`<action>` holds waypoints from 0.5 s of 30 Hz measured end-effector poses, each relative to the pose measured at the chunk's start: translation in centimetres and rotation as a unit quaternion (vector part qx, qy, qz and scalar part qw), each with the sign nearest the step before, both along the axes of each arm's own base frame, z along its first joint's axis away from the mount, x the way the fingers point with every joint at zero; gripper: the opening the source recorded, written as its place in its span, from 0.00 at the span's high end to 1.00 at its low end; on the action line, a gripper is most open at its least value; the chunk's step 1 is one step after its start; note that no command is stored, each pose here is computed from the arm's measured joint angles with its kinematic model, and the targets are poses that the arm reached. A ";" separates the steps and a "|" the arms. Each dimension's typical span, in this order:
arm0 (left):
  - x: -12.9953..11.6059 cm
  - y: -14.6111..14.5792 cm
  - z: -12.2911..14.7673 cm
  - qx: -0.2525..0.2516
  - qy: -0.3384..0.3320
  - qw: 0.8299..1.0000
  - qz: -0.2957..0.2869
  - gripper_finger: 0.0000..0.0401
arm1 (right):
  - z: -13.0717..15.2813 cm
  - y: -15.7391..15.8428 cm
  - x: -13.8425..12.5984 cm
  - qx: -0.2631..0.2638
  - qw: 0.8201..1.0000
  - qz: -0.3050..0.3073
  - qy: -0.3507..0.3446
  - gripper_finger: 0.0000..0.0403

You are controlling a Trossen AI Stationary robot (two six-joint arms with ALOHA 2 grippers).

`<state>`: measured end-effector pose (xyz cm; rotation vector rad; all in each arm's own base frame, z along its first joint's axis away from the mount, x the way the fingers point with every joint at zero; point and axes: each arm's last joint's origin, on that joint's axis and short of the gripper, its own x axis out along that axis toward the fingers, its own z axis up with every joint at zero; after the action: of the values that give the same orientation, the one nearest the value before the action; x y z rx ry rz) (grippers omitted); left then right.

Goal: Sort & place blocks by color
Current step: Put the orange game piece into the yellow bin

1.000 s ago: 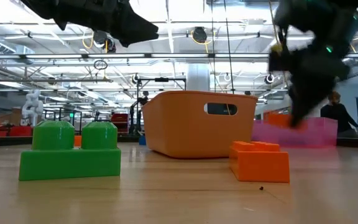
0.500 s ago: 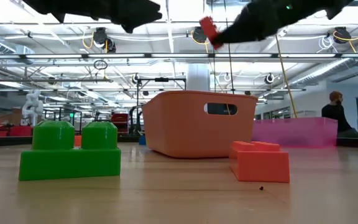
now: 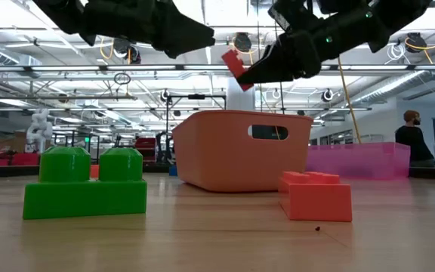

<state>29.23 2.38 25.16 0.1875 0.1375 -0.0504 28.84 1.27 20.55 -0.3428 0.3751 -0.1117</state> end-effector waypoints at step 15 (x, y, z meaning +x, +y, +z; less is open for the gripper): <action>0.9 0.1 -0.9 -0.030 -0.003 0.999 0.023 0.20 | 1.2 -0.7 0.4 0.014 0.998 0.010 -0.063 0.67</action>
<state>30.12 2.45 24.26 0.1240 0.1344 -0.0074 29.20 0.55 21.73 -0.3094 0.2485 -0.1071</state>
